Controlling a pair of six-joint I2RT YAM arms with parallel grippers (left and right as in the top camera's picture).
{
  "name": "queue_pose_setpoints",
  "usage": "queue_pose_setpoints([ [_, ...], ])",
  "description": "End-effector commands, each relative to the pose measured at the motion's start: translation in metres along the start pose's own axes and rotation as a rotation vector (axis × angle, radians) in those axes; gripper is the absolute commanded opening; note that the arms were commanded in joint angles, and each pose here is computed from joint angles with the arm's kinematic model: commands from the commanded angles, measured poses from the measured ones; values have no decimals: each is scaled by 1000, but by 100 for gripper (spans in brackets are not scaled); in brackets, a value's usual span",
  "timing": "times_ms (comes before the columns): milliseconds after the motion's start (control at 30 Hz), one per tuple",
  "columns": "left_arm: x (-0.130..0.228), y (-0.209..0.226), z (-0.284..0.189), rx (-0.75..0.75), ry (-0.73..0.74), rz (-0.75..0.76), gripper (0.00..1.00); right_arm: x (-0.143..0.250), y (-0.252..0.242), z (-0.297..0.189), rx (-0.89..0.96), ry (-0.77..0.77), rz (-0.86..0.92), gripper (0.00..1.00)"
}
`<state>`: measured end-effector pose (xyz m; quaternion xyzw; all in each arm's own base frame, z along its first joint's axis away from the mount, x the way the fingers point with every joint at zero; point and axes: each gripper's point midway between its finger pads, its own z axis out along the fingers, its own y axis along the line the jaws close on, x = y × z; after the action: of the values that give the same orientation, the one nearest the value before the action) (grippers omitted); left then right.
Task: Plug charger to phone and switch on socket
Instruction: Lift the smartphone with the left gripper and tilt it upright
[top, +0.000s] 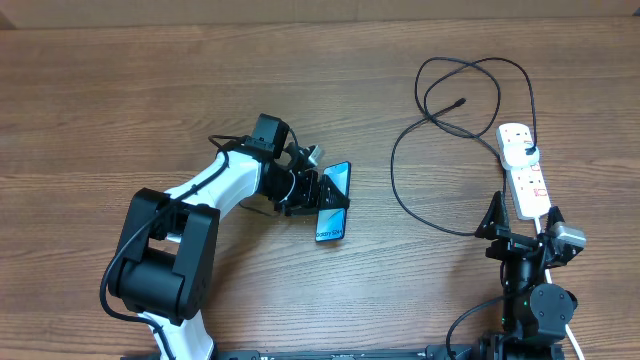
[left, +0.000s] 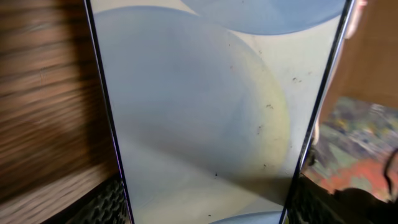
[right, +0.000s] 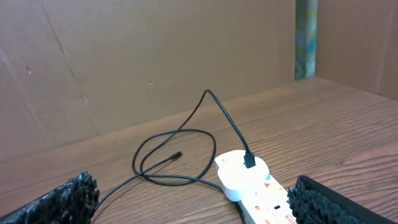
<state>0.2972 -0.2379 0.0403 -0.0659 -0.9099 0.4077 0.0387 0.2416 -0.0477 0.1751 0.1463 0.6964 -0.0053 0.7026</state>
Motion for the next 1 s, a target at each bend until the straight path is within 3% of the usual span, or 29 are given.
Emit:
queue_pose_setpoints([
  [0, 5, -25, 1, 149, 33, 43, 39, 3, 0, 0, -1, 0, -5, 100],
  [567, 9, -86, -20, 513, 84, 116, 39, 3, 0, 0, -1, 0, -5, 100],
  [767, 10, -100, -29, 597, 123, 66, 38, 3, 0, 0, -1, 0, -5, 100],
  [967, 9, -100, -29, 589, 158, -53, 38, 3, 0, 0, -1, 0, -5, 100],
])
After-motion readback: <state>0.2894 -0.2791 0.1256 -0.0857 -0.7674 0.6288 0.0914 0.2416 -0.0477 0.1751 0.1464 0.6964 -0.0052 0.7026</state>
